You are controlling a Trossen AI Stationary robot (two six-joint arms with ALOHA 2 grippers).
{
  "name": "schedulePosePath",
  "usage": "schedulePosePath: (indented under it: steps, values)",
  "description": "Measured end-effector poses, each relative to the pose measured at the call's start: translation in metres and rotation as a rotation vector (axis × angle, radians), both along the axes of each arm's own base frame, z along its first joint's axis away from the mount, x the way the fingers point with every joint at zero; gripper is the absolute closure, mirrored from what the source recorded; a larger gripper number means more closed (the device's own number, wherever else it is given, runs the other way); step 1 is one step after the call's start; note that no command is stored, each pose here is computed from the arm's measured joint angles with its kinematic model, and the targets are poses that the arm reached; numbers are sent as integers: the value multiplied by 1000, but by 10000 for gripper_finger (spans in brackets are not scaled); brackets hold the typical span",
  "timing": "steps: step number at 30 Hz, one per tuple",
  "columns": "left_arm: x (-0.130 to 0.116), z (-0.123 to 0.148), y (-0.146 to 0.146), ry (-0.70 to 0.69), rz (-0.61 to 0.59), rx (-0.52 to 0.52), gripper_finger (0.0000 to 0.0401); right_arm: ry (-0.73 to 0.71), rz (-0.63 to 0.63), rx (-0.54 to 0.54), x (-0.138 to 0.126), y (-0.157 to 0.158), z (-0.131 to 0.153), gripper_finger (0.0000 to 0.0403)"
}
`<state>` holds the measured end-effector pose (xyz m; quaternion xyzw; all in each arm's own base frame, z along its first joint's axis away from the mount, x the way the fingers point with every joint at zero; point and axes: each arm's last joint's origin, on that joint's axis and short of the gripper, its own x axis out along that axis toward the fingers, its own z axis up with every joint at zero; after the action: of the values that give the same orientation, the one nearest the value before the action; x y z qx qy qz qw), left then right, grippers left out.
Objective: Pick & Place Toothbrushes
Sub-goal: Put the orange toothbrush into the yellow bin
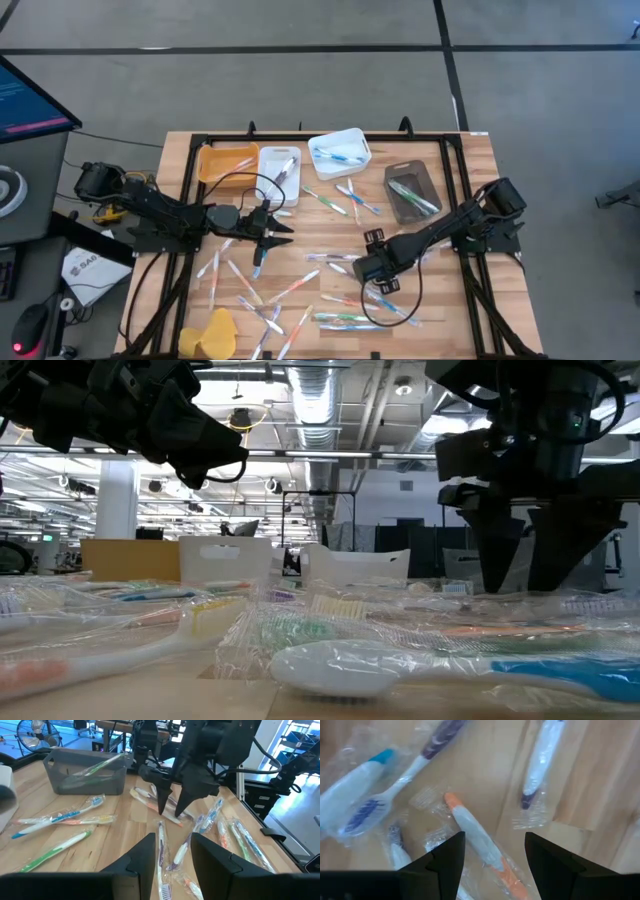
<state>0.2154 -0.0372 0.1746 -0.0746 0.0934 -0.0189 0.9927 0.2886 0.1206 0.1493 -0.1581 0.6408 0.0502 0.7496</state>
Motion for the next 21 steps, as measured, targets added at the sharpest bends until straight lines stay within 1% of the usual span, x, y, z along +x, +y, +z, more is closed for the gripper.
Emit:
schedulePosePath:
  steps: [4, 13, 21]
  values:
    - [0, 0, 0, 0, 0, 0, 284, -16, 3, 43, 3, 2, 0, 202]
    - [0, 0, 0, 0, 0, 0, 284, -21, 5, 51, 3, 2, 0, 202]
    - [0, 0, 0, 0, 0, 0, 284, -1, 22, 93, 3, 4, 0, 202]
